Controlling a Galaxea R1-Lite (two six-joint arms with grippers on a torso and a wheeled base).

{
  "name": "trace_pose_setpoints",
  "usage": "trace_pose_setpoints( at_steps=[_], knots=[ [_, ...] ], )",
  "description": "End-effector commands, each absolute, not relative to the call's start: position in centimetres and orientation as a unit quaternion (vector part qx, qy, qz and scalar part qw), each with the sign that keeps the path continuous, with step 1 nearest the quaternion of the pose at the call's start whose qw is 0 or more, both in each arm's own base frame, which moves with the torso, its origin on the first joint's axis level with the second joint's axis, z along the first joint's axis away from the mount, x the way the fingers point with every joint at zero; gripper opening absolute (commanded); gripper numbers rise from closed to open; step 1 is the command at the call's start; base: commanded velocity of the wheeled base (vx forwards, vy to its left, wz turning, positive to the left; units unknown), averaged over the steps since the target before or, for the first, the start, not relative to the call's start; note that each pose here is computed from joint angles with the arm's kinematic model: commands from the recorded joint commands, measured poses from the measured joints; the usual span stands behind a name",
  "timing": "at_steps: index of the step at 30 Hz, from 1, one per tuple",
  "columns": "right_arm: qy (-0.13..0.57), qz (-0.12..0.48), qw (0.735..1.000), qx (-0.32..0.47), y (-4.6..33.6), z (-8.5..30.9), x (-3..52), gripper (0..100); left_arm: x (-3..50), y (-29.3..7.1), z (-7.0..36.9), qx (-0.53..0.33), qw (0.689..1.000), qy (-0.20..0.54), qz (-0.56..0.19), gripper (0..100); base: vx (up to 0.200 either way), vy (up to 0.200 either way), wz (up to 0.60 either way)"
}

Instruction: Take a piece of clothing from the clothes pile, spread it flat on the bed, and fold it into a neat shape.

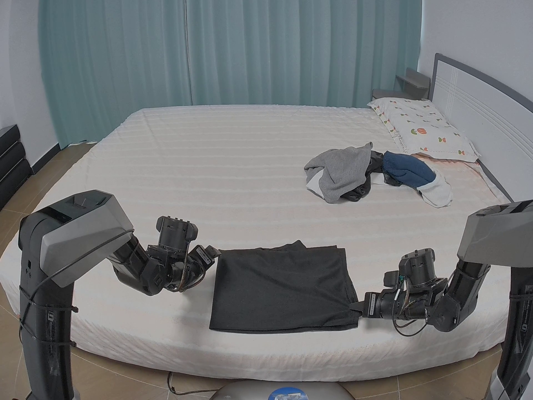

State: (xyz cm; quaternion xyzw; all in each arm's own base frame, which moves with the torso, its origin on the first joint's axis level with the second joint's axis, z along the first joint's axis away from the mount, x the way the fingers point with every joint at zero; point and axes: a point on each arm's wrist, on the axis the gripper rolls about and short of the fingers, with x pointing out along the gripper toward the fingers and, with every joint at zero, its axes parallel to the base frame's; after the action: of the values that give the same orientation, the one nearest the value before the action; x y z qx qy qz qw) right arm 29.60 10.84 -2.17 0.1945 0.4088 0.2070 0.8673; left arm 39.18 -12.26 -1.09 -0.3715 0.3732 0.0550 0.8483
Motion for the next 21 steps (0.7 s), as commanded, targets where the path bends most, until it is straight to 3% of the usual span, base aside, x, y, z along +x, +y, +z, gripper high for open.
trace_pose_setpoints(
  at_steps=[1,7,21],
  knots=[
    [0.407,0.209,0.868,0.194,10.9,-2.2,29.7,100,39.2,-12.3,-1.1,-0.372,0.848,0.373,0.055,100,0.0,0.0,0.0],
    [0.355,0.213,0.884,0.215,11.1,-0.8,33.3,100,39.2,-12.3,-1.0,-0.372,0.849,0.371,0.054,100,0.0,0.0,0.0],
    [0.306,0.185,0.877,0.32,13.1,-1.7,40.9,100,39.2,-12.2,-1.0,-0.373,0.848,0.371,0.055,100,0.0,0.0,0.0]
  ],
)
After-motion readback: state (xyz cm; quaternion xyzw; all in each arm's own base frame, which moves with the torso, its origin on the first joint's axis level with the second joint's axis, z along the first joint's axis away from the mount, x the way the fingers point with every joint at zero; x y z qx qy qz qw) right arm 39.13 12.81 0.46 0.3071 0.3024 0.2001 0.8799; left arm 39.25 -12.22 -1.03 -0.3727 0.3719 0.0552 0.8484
